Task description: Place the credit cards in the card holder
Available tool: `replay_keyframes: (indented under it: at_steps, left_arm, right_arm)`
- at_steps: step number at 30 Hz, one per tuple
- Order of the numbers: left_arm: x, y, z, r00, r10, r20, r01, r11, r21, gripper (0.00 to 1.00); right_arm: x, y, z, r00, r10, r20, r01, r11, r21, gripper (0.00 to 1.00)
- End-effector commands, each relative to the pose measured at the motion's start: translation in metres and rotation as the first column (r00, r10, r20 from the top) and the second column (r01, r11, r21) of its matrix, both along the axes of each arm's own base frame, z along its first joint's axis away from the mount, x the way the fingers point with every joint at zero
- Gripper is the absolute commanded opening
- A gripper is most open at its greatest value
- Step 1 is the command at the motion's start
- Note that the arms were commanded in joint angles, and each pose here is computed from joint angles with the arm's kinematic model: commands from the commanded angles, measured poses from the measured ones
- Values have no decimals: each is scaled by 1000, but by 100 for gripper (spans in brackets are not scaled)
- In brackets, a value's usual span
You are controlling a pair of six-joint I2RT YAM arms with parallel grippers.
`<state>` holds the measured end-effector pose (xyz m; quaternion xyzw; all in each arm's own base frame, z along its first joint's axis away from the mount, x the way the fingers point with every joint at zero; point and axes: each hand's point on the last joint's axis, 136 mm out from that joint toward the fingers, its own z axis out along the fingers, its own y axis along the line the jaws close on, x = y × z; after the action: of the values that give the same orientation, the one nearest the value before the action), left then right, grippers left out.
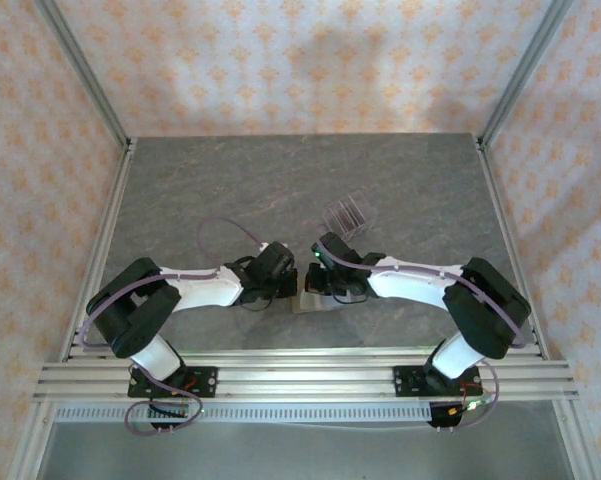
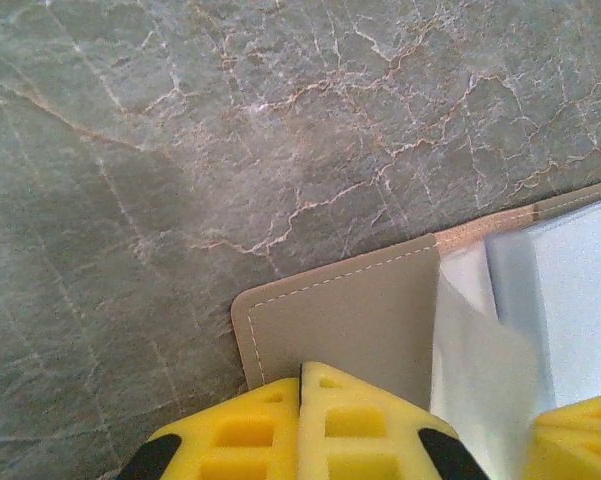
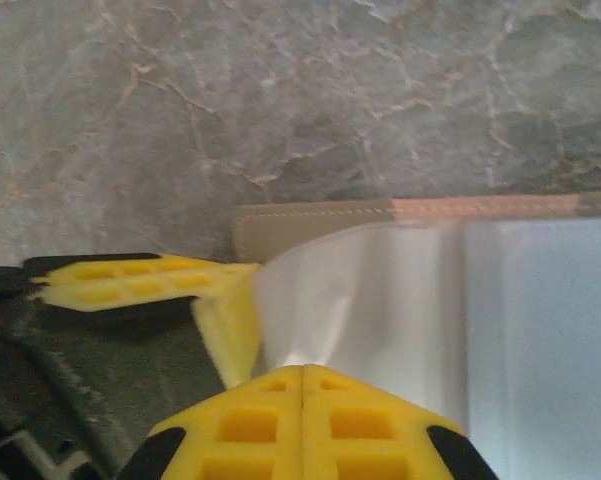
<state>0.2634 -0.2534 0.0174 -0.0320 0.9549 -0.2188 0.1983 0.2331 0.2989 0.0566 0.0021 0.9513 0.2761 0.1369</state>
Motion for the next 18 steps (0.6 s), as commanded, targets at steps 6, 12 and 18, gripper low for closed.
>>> replay_keyframes:
  at_steps: [6, 12, 18]
  left_arm:
    - [-31, 38, -23, 993, 48, -109, -29, 985, 171, 3]
    - [-32, 61, 6, 993, 98, -58, -83, 971, 223, 14]
    - [-36, 58, 27, 997, 59, -39, -51, 984, 170, 27]
  right_arm:
    - [10, 19, 8, 1000, 21, 19, -21, 999, 29, 24]
    - [14, 19, 1, 1000, 17, 16, -18, 1000, 10, 25]
    - [16, 24, -8, 1000, 31, 1, -31, 999, -8, 26]
